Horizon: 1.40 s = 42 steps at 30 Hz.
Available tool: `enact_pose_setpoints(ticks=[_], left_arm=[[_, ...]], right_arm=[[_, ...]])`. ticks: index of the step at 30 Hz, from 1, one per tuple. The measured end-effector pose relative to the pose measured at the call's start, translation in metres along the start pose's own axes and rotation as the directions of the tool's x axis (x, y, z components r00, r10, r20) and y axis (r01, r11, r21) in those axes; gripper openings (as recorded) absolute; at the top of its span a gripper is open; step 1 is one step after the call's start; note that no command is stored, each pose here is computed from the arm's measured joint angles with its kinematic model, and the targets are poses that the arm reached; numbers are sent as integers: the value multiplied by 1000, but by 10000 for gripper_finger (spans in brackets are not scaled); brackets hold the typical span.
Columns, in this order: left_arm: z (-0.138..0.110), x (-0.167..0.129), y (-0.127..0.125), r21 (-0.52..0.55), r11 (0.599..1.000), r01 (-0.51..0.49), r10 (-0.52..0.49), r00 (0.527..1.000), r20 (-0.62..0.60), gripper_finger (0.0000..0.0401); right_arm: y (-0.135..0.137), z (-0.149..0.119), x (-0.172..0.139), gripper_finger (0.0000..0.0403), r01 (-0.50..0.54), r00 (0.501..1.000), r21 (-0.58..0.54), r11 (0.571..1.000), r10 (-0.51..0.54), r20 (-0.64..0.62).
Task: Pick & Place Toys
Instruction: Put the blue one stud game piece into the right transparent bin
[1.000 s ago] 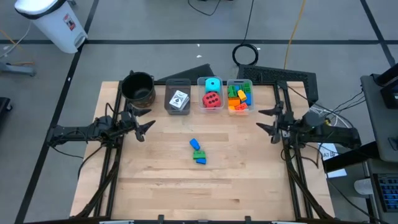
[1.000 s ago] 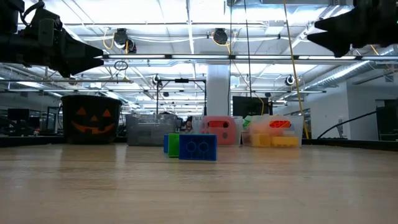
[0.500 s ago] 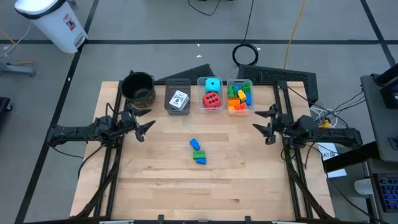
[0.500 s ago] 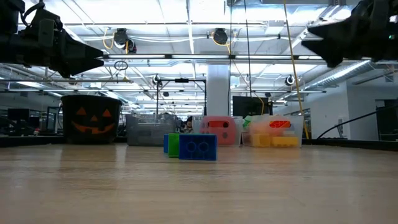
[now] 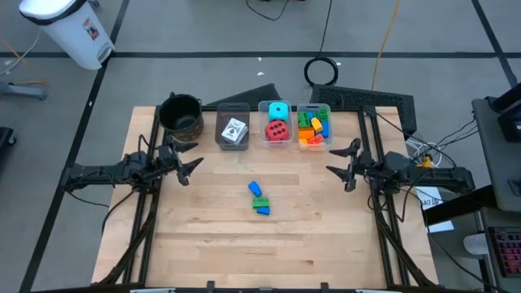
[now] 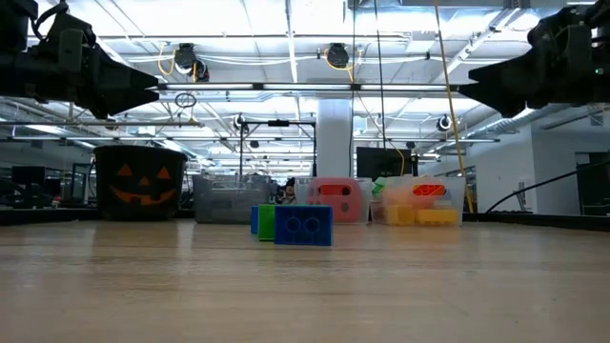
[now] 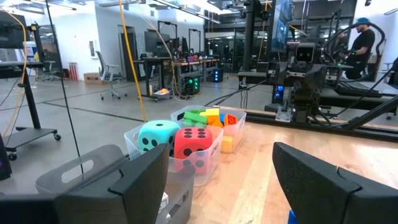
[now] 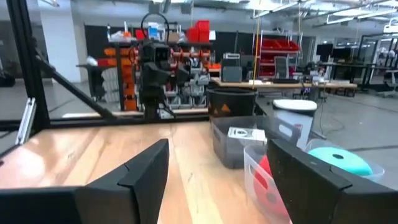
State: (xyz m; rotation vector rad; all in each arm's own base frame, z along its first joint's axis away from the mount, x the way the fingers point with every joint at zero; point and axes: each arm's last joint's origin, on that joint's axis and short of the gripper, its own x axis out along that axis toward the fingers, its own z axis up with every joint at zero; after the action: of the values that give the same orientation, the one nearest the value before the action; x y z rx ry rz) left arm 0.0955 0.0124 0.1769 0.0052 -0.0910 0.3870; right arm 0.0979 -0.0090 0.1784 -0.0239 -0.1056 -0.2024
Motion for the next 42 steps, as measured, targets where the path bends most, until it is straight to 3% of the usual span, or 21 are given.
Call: enact_pose_setpoints(ticks=[19, 21, 28, 31, 36, 39, 42], left_arm=[[0, 0, 0, -2, 1000, -1, 1, 1000, 3, 292], [6, 0, 0, -19, 1000, -3, 4, 998, 64, 292], [30, -5, 2, -146, 989, 17, 26, 956, 292, 292], [33, -5, 3, -189, 981, 40, 24, 946, 324, 292], [21, 0, -2, -298, 945, 132, -68, 974, 216, 292], [19, 3, -5, -437, 874, 214, -143, 971, 192, 292], [17, 7, -4, -475, 868, 141, -70, 984, 164, 292]], right_arm=[[0, -1, 0, 247, 0, 1000, -1, 1000, 0, -6], [0, -1, 0, 248, 0, 1000, -1, 1000, 0, -6], [0, -1, 0, 247, 0, 1000, -1, 1000, 0, -6], [0, -1, 0, 248, 0, 1000, -1, 1000, 0, -6], [0, -1, 0, 248, 0, 1000, -1, 1000, 0, -6], [0, -1, 0, 247, 0, 1000, -1, 1000, 0, -6], [0, -1, 0, 248, 1, 1000, -1, 1000, -1, -7]])
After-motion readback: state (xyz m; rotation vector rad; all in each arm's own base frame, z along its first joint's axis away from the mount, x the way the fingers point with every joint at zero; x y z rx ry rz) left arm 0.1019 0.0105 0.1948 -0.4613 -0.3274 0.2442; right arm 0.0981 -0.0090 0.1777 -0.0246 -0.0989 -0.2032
